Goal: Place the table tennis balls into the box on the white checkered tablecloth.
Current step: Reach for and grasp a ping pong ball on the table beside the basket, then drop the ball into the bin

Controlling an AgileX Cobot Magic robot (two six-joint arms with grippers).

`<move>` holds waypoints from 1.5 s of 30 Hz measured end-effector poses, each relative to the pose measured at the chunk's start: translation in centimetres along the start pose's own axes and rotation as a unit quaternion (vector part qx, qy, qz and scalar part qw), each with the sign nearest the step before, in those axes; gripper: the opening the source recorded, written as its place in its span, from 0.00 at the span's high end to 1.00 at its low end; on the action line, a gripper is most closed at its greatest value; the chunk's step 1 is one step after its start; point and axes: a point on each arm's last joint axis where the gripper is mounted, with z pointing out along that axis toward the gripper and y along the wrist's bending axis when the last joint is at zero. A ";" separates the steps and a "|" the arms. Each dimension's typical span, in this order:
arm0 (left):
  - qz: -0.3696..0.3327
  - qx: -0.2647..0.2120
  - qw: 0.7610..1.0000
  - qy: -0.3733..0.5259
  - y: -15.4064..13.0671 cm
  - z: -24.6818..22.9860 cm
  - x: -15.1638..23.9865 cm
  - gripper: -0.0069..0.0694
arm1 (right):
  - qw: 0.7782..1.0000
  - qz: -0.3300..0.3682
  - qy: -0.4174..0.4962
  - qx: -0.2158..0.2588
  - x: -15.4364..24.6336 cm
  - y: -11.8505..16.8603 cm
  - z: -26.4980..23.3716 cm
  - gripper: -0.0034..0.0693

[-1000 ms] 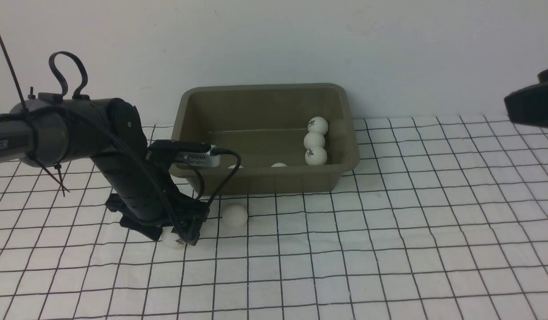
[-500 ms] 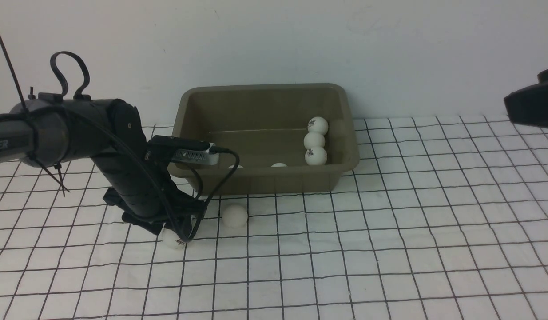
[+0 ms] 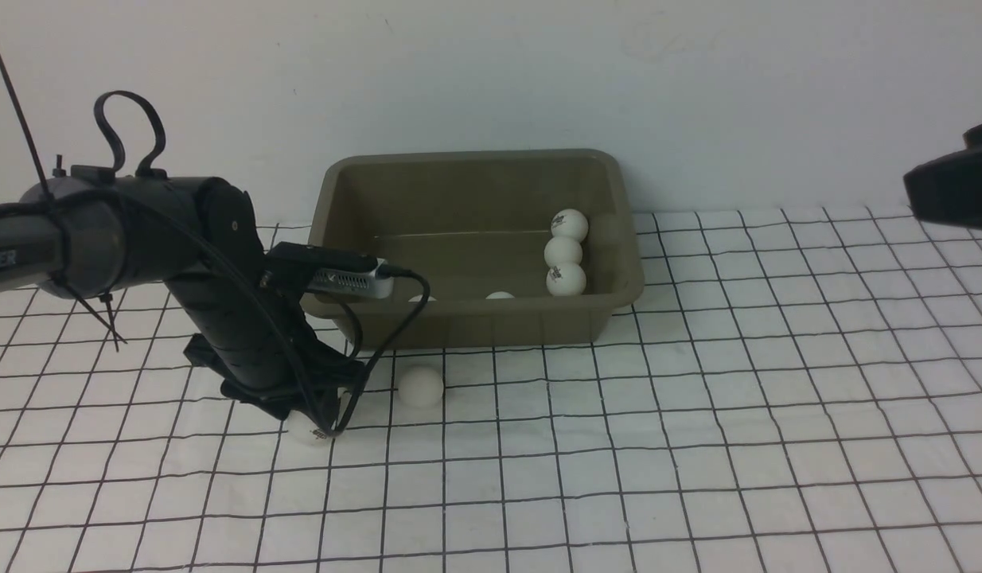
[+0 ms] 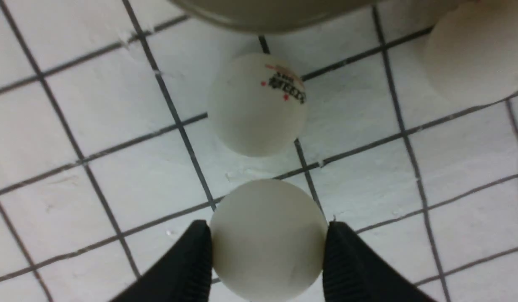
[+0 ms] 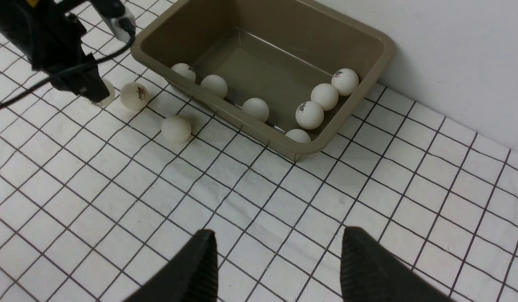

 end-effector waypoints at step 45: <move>0.139 0.002 0.975 -0.176 -1.2 -12.2 -4.1 0.35 | 1.000 0.000 0.003 -0.002 0.1 0.0 0.0 0.44</move>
